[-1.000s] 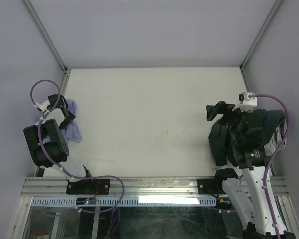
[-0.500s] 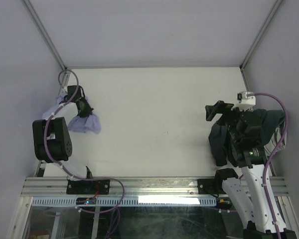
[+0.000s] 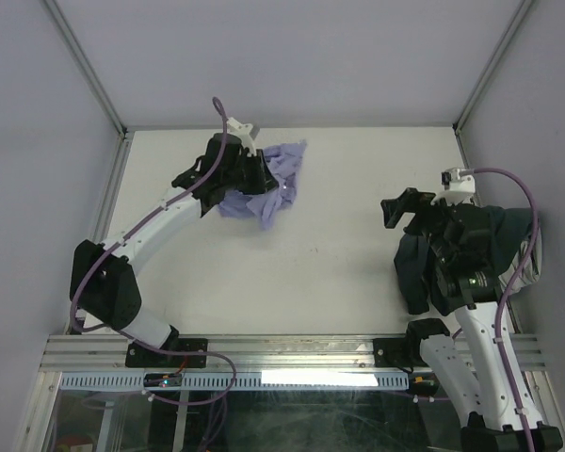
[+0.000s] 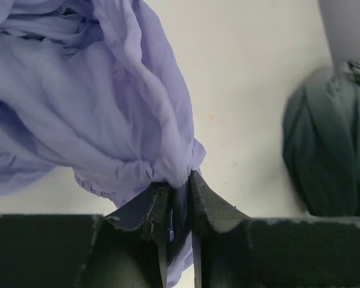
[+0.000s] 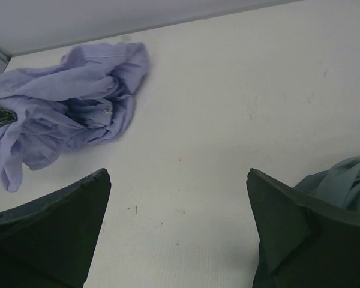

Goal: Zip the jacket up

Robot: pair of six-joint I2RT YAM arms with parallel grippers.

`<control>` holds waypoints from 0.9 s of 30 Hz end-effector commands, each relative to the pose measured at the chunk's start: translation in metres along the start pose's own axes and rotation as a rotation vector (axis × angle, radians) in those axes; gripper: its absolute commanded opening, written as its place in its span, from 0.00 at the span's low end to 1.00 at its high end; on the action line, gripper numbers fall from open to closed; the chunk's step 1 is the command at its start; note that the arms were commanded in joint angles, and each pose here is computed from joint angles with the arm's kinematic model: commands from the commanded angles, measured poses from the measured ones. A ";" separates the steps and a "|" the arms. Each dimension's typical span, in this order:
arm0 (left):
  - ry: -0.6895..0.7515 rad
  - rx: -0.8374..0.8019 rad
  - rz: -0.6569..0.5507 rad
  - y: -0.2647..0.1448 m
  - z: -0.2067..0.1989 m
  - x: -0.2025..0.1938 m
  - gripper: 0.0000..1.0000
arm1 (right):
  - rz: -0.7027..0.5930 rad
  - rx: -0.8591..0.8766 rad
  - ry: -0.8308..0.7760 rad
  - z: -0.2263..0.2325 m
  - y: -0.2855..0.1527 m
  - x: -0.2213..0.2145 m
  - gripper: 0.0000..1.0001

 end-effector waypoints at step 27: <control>0.007 0.095 0.093 0.077 0.098 -0.020 0.90 | 0.468 0.019 -0.047 0.084 0.124 -0.125 0.97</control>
Point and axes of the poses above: each gripper's point midway between its finger pads, its own y axis out along the fingers, its own z axis along the line the jaws close on, x = y × z, the point moved 2 cm from there along -y, back along the fingers, and after that the axes turned 15 degrees about y, right-handed, at the moved point
